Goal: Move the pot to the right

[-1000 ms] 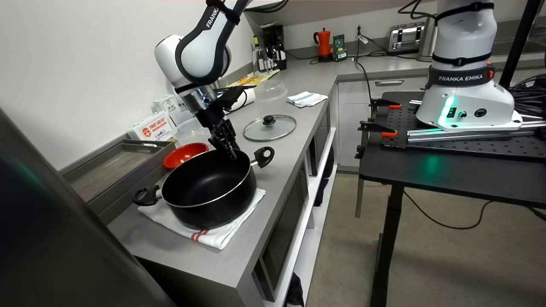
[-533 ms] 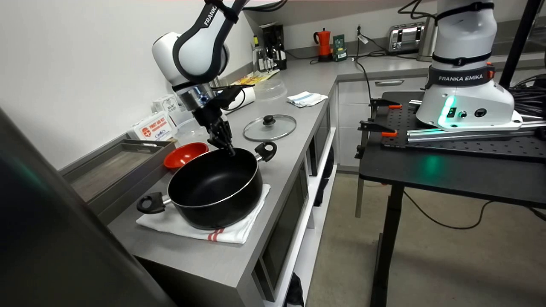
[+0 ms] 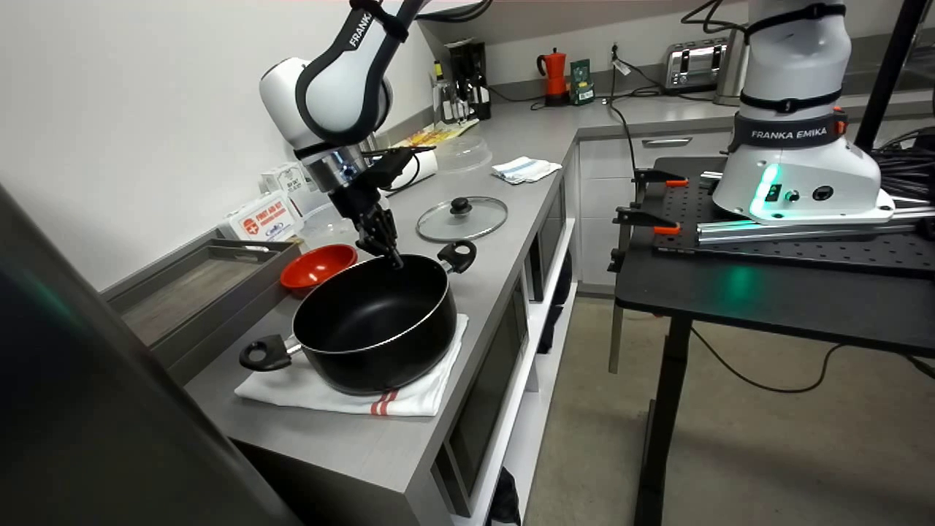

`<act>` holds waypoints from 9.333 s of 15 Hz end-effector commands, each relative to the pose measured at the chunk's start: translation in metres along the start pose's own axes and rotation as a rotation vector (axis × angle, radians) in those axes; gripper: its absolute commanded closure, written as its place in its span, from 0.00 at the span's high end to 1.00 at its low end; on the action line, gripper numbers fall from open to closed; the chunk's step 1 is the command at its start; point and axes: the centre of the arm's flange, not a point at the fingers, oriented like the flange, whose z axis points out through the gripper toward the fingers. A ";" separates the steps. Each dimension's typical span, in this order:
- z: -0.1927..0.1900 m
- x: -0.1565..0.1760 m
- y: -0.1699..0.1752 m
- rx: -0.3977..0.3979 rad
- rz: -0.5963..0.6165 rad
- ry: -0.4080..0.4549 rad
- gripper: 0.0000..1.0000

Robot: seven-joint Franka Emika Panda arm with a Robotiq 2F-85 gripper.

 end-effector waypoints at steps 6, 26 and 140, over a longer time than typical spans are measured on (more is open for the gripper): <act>-0.042 0.008 -0.015 0.011 -0.001 0.046 0.01; -0.101 0.024 0.125 -0.021 0.212 0.149 0.01; -0.076 -0.110 0.158 -0.017 0.196 0.028 1.00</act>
